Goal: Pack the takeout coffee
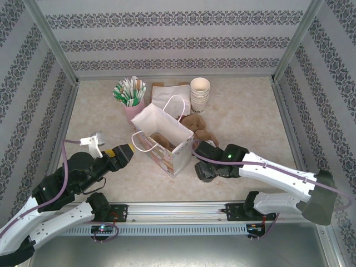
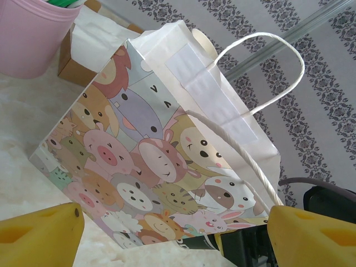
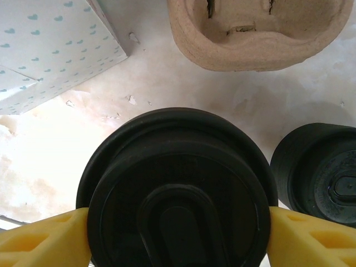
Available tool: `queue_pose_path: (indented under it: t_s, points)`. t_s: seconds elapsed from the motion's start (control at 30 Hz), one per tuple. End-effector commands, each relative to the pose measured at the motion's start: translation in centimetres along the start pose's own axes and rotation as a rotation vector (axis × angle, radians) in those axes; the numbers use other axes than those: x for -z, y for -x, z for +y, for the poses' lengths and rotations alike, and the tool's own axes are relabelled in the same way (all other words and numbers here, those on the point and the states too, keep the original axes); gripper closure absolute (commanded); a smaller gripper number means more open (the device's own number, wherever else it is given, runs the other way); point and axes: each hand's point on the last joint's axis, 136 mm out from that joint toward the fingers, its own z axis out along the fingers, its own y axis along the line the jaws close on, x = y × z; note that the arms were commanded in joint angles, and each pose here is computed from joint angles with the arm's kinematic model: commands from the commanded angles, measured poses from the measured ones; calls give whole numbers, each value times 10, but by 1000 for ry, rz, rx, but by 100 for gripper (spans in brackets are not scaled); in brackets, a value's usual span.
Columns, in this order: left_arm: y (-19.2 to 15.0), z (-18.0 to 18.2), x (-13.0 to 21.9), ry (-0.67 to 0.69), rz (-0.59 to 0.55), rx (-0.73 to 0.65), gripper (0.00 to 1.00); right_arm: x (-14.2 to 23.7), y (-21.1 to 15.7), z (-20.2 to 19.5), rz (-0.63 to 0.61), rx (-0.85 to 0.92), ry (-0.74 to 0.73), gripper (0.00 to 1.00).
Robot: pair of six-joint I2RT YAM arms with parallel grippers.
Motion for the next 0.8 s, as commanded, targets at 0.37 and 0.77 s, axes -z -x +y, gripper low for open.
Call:
queue_pose_path:
  t_s: [0.37, 0.77]
  points:
    - [2, -4, -4, -11, -10, 3, 15, -12, -14, -10, 57, -29, -47, 32]
    - [53, 4, 16, 251, -100, -286, 18, 59, 16, -14, -129, -47, 49, 36]
